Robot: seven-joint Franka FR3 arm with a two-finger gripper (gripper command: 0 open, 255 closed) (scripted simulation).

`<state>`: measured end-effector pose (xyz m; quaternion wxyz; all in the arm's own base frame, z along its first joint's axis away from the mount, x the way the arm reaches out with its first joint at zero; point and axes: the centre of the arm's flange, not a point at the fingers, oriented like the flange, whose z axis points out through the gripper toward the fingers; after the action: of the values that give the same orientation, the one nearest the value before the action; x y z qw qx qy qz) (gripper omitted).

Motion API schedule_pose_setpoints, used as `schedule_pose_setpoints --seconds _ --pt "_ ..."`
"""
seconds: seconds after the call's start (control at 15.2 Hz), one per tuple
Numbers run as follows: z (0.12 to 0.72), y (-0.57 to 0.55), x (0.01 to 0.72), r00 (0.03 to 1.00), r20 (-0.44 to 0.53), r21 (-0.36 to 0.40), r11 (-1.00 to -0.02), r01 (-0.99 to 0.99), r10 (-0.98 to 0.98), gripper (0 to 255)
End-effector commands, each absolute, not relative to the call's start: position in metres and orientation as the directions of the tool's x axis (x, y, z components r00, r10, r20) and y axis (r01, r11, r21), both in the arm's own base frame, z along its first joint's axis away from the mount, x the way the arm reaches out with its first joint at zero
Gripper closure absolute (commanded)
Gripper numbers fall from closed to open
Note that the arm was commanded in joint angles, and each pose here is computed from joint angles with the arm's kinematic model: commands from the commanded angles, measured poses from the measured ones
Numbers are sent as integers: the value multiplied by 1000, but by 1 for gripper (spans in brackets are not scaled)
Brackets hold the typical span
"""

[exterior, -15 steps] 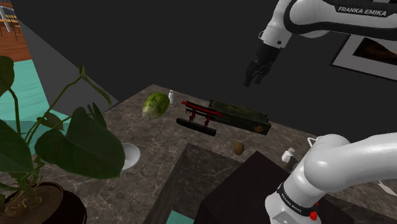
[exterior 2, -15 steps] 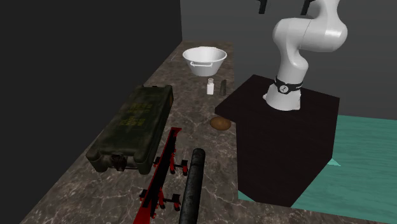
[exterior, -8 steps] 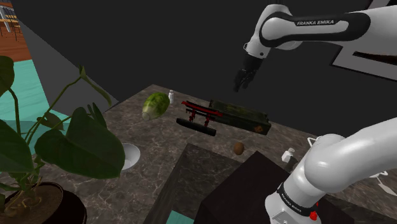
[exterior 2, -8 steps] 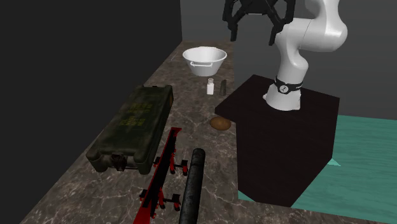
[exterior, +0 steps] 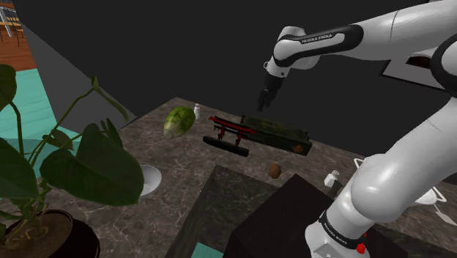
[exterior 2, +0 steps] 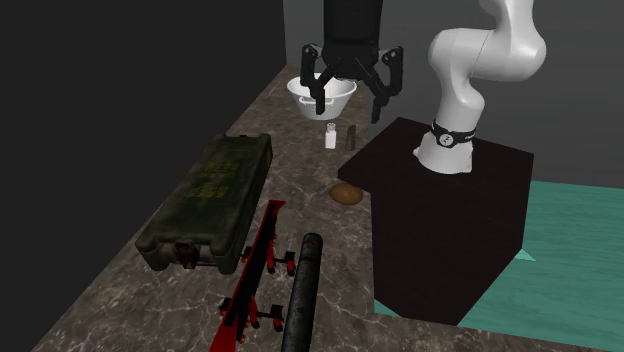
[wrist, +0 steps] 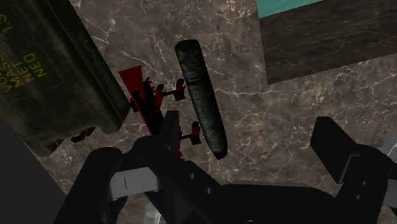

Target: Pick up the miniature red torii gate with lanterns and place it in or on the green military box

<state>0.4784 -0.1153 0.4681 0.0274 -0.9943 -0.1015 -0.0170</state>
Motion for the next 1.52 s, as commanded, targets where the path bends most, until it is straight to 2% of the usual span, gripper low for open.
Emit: schedule_pose_setpoints --seconds 0.0,1.25,1.45 --pt "450 -124 497 972 34 -52 -971 233 231 0" --pt "278 -172 685 873 -18 -80 -871 485 488 0" --pt "267 -172 685 872 -19 -80 -870 486 489 0"
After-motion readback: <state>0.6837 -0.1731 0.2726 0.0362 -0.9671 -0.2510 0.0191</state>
